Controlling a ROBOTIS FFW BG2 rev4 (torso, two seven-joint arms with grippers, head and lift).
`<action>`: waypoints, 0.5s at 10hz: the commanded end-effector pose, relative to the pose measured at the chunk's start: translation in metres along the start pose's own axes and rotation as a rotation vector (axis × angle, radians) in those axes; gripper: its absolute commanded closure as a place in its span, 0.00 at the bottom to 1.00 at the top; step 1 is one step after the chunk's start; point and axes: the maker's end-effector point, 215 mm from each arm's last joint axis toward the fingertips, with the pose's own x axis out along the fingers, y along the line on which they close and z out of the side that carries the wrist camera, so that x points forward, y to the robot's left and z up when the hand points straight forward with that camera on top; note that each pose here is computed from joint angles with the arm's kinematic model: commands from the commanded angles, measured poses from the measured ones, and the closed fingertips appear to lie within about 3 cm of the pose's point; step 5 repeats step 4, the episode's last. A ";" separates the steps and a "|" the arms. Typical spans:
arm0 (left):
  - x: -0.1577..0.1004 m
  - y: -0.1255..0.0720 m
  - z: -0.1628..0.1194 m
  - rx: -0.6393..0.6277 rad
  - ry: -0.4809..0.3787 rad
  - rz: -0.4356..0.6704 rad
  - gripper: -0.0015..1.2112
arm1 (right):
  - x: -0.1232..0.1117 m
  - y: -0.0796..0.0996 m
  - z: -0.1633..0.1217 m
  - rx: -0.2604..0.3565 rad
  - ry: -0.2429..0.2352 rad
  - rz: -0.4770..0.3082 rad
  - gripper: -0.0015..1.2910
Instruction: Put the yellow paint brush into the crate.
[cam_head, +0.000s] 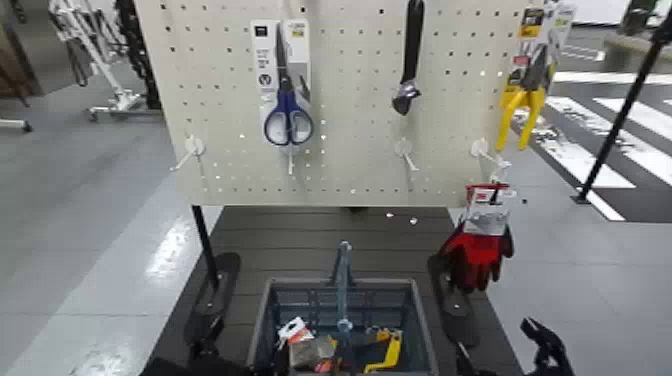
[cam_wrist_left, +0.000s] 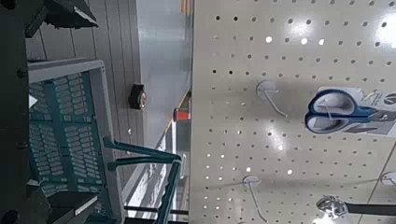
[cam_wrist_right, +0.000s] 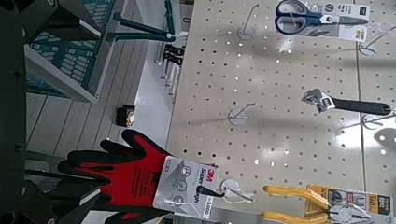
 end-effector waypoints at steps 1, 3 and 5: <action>-0.011 0.009 -0.001 0.037 0.000 0.021 0.00 | -0.002 -0.002 0.000 -0.001 0.002 -0.005 0.11; -0.009 0.003 0.000 0.035 -0.005 0.011 0.00 | -0.003 -0.003 0.001 -0.001 0.003 -0.019 0.11; -0.009 0.002 0.001 0.047 -0.006 0.007 0.00 | -0.005 -0.006 0.000 -0.014 0.017 -0.033 0.11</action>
